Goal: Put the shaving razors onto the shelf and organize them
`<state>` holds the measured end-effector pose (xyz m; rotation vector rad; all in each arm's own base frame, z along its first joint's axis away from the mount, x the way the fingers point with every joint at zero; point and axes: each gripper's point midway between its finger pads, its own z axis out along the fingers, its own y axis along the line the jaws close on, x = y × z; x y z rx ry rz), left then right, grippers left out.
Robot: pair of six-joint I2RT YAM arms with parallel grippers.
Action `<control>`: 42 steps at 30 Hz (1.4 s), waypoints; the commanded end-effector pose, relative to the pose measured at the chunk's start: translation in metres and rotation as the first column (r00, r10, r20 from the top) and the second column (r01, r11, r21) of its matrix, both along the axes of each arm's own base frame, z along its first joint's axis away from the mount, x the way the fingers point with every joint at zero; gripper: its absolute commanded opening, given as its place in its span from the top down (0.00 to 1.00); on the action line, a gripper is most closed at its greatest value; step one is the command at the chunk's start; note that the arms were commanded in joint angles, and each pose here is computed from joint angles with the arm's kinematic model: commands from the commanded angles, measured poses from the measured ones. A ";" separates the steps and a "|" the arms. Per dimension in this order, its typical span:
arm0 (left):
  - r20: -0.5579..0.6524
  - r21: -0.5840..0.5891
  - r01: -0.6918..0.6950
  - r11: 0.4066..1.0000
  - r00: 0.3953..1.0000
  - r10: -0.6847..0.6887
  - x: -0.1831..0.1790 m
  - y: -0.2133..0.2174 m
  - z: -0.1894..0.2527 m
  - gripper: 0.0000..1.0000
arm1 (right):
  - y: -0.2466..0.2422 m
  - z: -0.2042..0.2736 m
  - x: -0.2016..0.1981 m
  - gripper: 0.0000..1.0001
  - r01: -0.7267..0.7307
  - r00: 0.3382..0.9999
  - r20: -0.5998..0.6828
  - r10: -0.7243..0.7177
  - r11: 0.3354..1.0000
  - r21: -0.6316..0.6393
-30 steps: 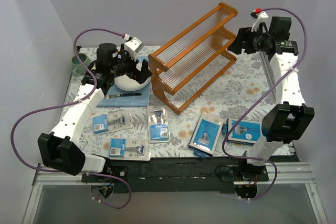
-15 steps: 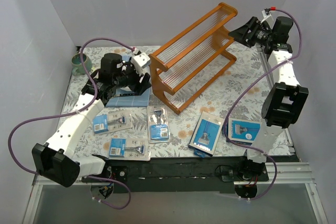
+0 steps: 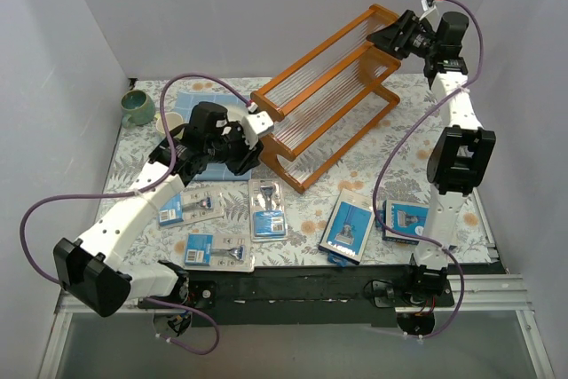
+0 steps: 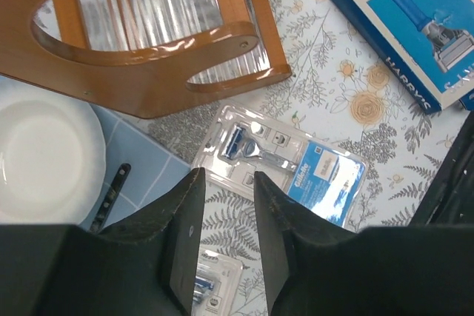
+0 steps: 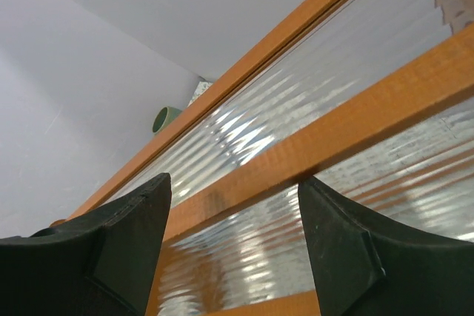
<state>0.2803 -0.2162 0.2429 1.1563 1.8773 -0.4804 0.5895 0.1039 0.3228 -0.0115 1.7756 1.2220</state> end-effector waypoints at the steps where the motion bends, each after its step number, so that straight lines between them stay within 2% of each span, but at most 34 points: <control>1: -0.044 0.045 0.022 0.999 0.999 -0.020 -0.014 0.000 -0.007 0.67 | 0.015 0.010 0.019 0.25 0.004 0.998 0.063 -0.005 1.000 0.013; 5: -0.055 0.058 0.044 0.997 0.998 -0.041 -0.024 -0.010 -0.012 0.67 | 0.023 0.000 0.028 0.32 -0.001 0.998 0.059 0.000 1.000 0.017; 7: -0.046 0.071 0.041 0.997 0.998 -0.038 -0.022 -0.011 -0.017 0.69 | 0.025 0.002 0.029 0.43 -0.006 0.997 0.073 0.004 1.000 0.017; 8: -0.027 0.068 0.038 0.997 0.999 -0.036 -0.017 -0.015 -0.018 0.69 | 0.025 0.003 0.027 0.50 -0.013 0.997 0.077 0.012 1.000 0.018; 9: -0.015 0.066 0.026 0.997 1.000 -0.025 -0.012 -0.016 -0.018 0.70 | 0.026 0.008 0.025 0.68 -0.020 0.996 0.090 0.018 1.000 0.019; 10: -0.001 0.068 0.004 0.998 1.000 -0.004 -0.006 -0.016 -0.020 0.70 | 0.026 0.008 0.024 0.77 -0.024 0.995 0.092 0.023 1.000 0.017; 12: 0.029 0.043 -0.024 0.999 0.999 0.023 0.009 -0.024 -0.021 0.70 | 0.026 0.014 0.019 0.90 -0.032 0.995 0.099 0.031 0.999 0.015; 14: 0.091 0.015 -0.058 0.998 0.994 0.056 0.026 -0.029 -0.016 0.72 | 0.025 0.010 0.017 0.99 -0.027 0.997 0.076 0.026 1.000 0.015; 20: 0.291 0.005 -0.166 0.986 0.944 0.157 0.074 -0.027 -0.015 0.79 | 0.020 0.022 -0.004 0.99 -0.015 0.997 0.071 0.016 1.000 -0.010; 22: 0.311 0.006 -0.184 0.983 0.934 0.173 0.083 -0.028 -0.020 0.82 | 0.016 0.024 -0.009 0.98 -0.007 0.997 0.080 0.010 1.000 -0.026; 25: 0.369 -0.029 -0.231 0.972 0.902 0.226 0.100 -0.028 -0.013 0.83 | 0.008 0.025 -0.019 0.92 0.016 0.998 0.061 -0.013 0.999 -0.042; 28: 0.375 -0.110 -0.273 0.956 0.879 0.295 0.122 -0.030 -0.002 0.85 | 0.000 0.015 -0.029 0.90 0.039 0.999 0.026 -0.037 0.997 -0.067; 33: 0.347 -0.137 -0.311 0.941 0.874 0.339 0.154 -0.036 -0.017 0.85 | 0.000 0.008 -0.052 0.74 0.034 0.999 -0.001 -0.034 0.995 -0.093; 38: 0.390 -0.181 -0.345 0.921 0.835 0.389 0.189 -0.034 -0.013 0.85 | 0.000 0.000 -0.065 0.71 0.035 0.999 -0.015 -0.037 0.992 -0.118; 39: 0.380 -0.169 -0.355 0.920 0.837 0.393 0.197 -0.035 -0.026 0.85 | 0.000 0.000 -0.066 0.70 0.035 0.999 -0.014 -0.037 0.992 -0.123; 42: 0.402 -0.205 -0.383 0.901 0.806 0.434 0.227 -0.037 -0.012 0.85 | 0.009 -0.003 -0.071 0.68 0.010 1.000 -0.011 -0.012 0.992 -0.126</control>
